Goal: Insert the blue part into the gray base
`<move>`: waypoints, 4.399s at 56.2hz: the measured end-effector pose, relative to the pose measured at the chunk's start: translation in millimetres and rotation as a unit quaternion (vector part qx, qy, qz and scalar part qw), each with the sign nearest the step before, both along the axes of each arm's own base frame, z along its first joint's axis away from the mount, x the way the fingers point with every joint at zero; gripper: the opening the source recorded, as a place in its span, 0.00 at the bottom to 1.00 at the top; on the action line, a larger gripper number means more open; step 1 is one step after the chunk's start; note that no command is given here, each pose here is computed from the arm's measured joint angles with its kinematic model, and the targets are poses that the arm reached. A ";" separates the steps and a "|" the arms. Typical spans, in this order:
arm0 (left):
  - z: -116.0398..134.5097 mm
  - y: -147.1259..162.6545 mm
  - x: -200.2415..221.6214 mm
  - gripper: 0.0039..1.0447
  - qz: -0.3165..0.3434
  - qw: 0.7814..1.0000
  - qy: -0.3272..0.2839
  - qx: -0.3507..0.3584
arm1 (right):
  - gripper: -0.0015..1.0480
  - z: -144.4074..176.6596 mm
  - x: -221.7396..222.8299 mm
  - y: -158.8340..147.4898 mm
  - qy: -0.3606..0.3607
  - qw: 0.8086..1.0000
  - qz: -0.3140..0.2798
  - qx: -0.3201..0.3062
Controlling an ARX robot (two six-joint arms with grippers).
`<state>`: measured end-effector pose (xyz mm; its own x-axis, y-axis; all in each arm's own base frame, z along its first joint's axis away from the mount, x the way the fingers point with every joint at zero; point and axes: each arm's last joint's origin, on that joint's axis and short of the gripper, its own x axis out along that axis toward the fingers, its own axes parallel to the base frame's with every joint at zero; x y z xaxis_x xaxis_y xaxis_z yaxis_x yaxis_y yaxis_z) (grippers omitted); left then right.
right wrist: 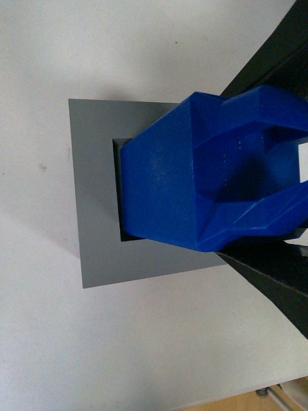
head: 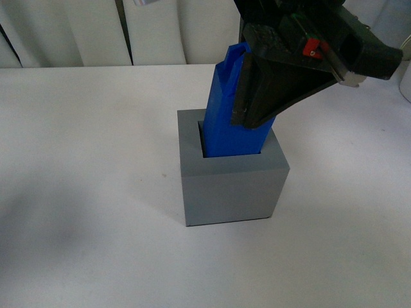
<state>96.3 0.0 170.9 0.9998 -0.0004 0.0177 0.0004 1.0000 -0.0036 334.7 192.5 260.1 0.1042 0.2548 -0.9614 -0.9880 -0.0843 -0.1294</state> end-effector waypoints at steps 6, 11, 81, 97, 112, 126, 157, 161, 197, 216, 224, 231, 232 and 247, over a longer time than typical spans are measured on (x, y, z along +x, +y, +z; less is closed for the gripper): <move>0.1 0.0 0.0 0.94 0.000 1.000 0.000 0.000 | 0.45 -0.2 0.1 -0.3 -0.001 1.000 0.001 -0.003; 0.0 0.0 0.0 0.94 0.000 1.000 0.000 0.000 | 0.45 -0.2 0.0 -0.2 -0.003 1.000 0.003 -0.005; 0.0 0.0 0.0 0.94 0.000 1.000 0.000 0.000 | 0.93 52.0 -72.1 -107.2 -0.182 0.893 -0.177 0.371; 0.0 0.0 0.0 0.94 0.000 1.000 0.000 0.000 | 0.93 30.9 -100.3 -141.3 -0.275 0.776 -0.340 0.455; 0.0 0.0 0.0 0.94 0.000 1.000 0.000 0.000 | 0.73 15.1 -111.5 -146.3 -0.374 0.625 -0.494 0.474; 0.1 0.0 0.0 0.94 0.000 1.000 0.000 0.000 | 0.23 -34.5 -149.9 -171.0 -0.378 0.570 -0.550 0.479; 0.0 0.0 0.0 0.94 0.000 1.000 0.000 0.000 | 0.02 -73.6 -191.7 -192.2 -0.378 0.566 -0.553 0.481; 0.0 0.0 0.0 0.94 0.000 1.000 0.000 0.000 | 0.02 -76.6 -195.4 -192.3 -0.377 0.566 -0.553 0.481; 0.1 0.0 0.0 0.94 0.000 1.000 0.000 0.000 | 0.02 -91.8 -216.8 -192.2 -0.381 0.564 -0.548 0.486; 0.0 0.0 0.0 0.94 0.000 1.000 0.000 0.000 | 0.02 -91.9 -223.8 -192.2 -0.381 0.564 -0.548 0.486; 0.0 0.0 0.0 0.94 0.000 1.000 0.000 0.000 | 0.02 -92.2 -226.0 -192.2 -0.381 0.564 -0.548 0.486; 0.0 0.0 0.0 0.94 0.000 1.000 0.000 0.000 | 0.02 -96.7 -233.5 -192.2 -0.371 0.571 -0.556 0.477; 0.0 0.0 0.0 0.94 0.000 1.000 0.000 0.000 | 0.02 -96.8 -234.7 -192.2 -0.372 0.570 -0.556 0.477; 0.0 0.0 0.0 0.94 0.000 1.000 0.000 0.000 | 0.23 -94.7 -237.1 -192.2 -0.380 0.565 -0.549 0.485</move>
<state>96.3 0.0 170.9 0.9998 -0.0004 0.0181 0.0005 1.0000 -0.0040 97.6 0.3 165.4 1.0000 0.0042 0.0036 -0.0042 0.9999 -0.0109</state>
